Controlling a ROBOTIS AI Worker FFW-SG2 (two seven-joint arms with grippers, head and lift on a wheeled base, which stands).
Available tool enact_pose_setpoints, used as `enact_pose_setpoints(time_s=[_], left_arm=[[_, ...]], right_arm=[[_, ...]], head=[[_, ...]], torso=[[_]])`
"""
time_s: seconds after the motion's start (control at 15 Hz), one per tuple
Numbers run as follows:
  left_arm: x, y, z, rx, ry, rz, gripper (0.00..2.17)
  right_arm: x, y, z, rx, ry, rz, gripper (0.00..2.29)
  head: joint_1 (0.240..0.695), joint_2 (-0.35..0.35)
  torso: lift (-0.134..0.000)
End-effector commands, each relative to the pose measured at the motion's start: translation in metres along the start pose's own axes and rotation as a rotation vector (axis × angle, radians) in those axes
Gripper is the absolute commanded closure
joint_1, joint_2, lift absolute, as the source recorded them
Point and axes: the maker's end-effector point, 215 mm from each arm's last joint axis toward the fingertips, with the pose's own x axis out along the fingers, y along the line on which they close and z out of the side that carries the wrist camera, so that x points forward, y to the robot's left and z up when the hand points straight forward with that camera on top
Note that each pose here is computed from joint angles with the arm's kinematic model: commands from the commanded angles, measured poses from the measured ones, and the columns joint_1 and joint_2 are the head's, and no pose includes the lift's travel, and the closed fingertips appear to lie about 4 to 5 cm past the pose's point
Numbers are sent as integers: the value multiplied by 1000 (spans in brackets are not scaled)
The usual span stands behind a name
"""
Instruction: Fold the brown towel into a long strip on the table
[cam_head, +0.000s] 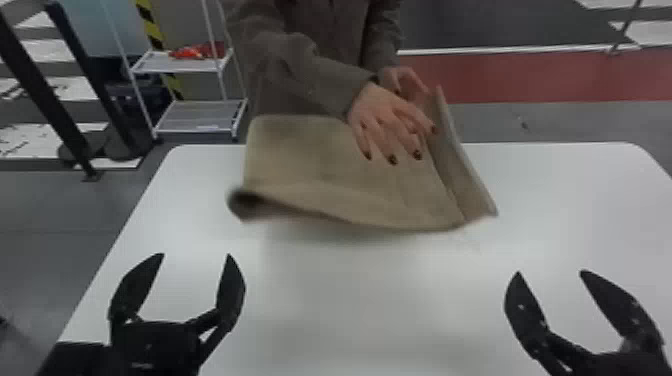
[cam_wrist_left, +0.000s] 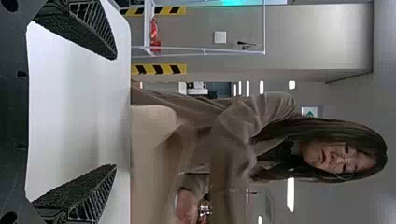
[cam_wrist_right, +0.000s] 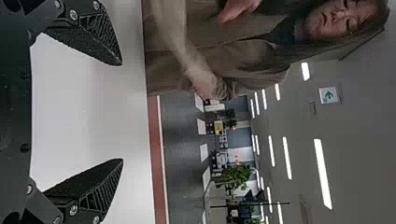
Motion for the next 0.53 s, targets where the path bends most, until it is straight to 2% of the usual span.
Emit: enact_pose_setpoints(time_s=[0.0,0.47], left_arm=[[0,0,-1,0,2,-1,43],[2,-3,-5,-4,7,-4,43]], right_arm=[[0,-1,-3,1,6,-1,157],[1,-2,-3,2,3,-6,157]], head=[[695,77],[695,70]], torso=[[-123],[-123]])
